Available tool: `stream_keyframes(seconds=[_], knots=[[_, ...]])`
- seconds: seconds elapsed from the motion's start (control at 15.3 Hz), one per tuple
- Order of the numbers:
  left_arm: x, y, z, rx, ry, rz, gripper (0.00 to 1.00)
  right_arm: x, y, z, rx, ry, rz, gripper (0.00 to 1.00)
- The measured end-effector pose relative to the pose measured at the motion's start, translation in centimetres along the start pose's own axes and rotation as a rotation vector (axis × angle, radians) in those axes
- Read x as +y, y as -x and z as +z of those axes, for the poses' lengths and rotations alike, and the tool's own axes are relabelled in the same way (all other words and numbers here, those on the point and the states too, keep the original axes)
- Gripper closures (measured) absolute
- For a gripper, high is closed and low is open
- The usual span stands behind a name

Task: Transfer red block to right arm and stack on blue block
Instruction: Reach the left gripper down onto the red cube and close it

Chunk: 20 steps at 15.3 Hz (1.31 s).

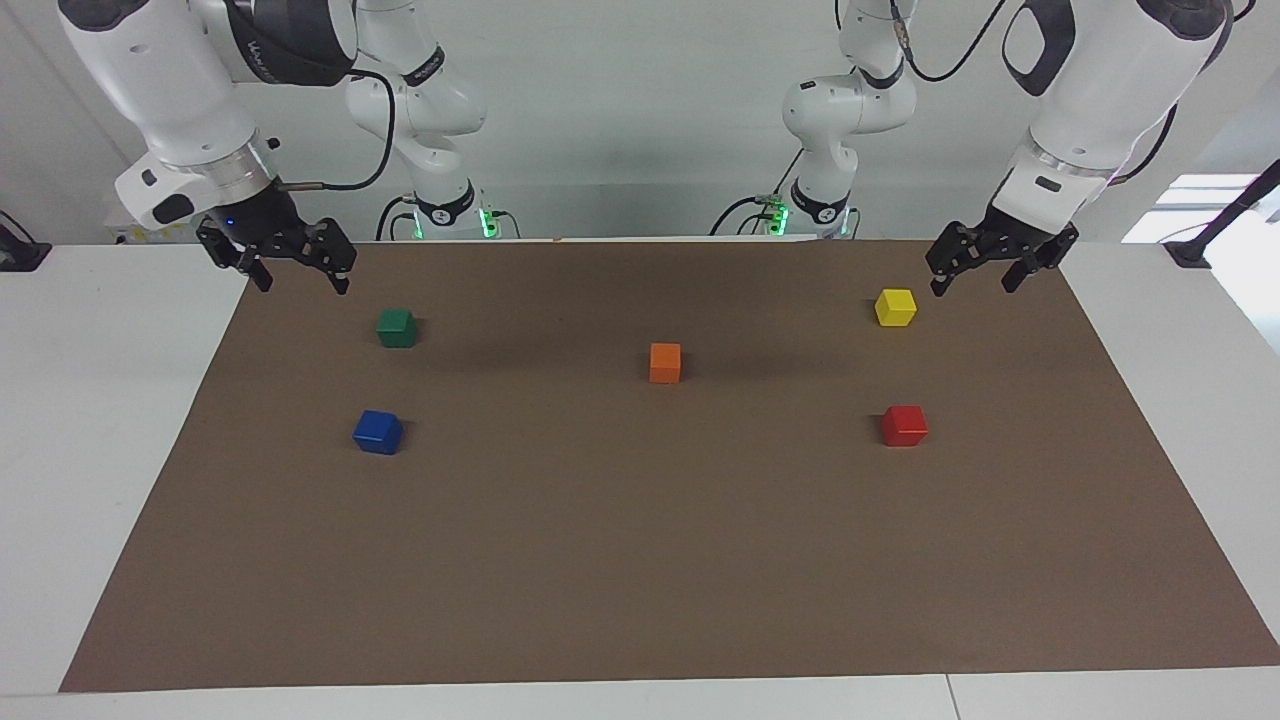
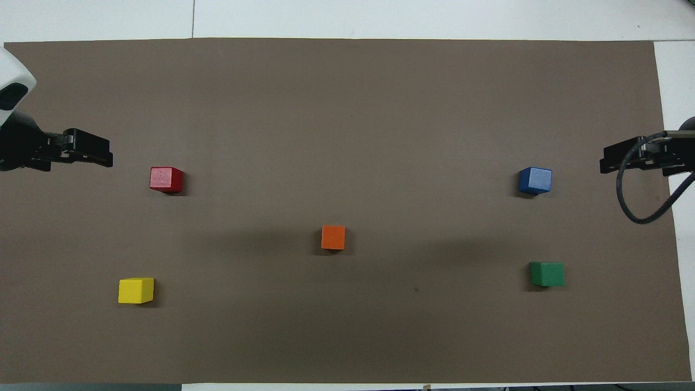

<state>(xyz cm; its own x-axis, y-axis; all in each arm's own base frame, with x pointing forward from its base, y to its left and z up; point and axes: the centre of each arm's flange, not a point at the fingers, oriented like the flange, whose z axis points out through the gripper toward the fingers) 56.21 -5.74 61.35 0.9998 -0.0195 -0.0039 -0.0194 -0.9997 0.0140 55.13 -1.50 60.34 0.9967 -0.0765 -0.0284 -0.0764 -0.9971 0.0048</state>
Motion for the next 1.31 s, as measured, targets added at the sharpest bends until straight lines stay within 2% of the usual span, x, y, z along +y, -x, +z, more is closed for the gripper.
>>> stream_keyframes(seconds=[0.52,0.78,0.98,1.31], knots=[[-0.1,0.0,0.0,0.000,0.000,-0.002,0.00,0.0,0.0,0.0,0.000,0.000,0.000,0.00],[-1.4,-0.2,1.2,0.001,-0.001,-0.052,0.00,0.0,0.0,0.0,0.000,0.000,0.000,0.00],[-2.1,-0.6,4.5,0.019,-0.001,-0.065,0.00,0.0,0.0,0.0,0.000,0.000,0.000,0.00],[-3.2,-2.3,12.5,-0.004,0.007,-0.040,0.00,0.1,0.0,0.0,-0.001,0.000,0.003,0.00]])
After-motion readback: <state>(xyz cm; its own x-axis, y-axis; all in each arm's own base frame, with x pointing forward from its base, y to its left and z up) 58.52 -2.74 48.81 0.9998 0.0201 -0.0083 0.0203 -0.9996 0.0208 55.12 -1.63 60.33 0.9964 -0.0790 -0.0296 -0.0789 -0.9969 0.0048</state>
